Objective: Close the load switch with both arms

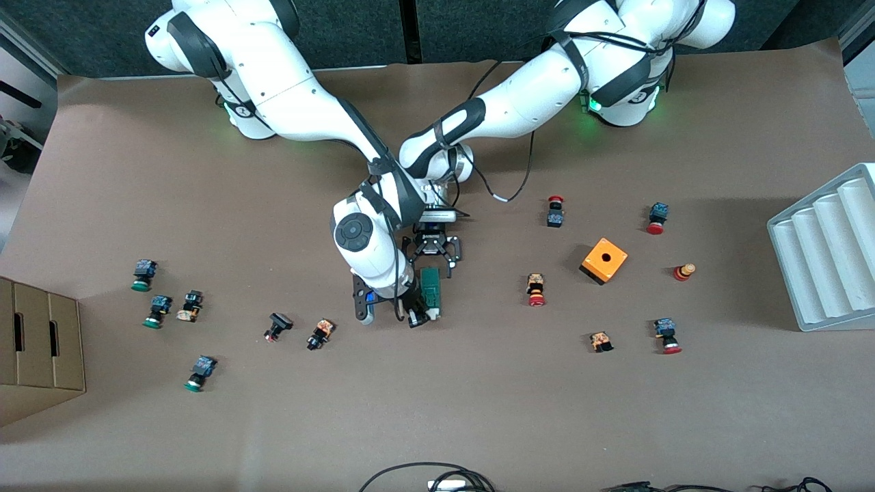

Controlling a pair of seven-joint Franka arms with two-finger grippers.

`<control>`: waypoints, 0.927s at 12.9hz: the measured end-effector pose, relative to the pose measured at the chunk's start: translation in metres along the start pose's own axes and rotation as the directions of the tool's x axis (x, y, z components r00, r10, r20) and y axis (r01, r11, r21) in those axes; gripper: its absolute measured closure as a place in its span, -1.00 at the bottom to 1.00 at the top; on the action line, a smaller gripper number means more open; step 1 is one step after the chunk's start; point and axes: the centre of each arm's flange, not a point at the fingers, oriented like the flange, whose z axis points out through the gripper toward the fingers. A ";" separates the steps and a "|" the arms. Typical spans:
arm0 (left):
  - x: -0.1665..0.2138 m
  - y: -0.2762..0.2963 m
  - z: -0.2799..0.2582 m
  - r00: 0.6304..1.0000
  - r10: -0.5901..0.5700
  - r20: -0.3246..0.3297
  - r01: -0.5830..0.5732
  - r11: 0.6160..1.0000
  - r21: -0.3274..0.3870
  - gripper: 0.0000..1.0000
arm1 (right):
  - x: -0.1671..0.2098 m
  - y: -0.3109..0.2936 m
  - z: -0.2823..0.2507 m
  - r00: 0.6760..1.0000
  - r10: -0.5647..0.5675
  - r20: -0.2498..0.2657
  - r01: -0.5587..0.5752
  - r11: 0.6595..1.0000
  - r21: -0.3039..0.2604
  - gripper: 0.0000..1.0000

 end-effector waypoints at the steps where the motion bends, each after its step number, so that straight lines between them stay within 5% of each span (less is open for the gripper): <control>1: 0.000 0.000 0.000 1.000 0.000 0.000 0.000 1.000 0.000 -0.91 | 0.000 -0.001 -0.001 1.000 0.000 -0.002 0.000 1.000 -0.015 0.40; 4: 0.000 0.000 0.000 1.000 0.000 0.000 0.000 1.000 0.000 -0.91 | 0.006 -0.018 -0.018 1.000 -0.013 0.001 0.013 0.998 -0.062 0.04; 9: 0.000 0.000 0.000 1.000 0.000 0.000 0.000 1.000 -0.001 -0.92 | 0.016 -0.047 -0.105 0.974 -0.215 0.066 0.222 0.968 -0.114 -0.99; 12: 0.001 0.001 0.000 1.000 -0.002 0.000 0.002 1.000 -0.002 -0.92 | 0.042 -0.056 -0.166 0.912 -0.389 0.132 0.408 0.896 -0.174 -1.00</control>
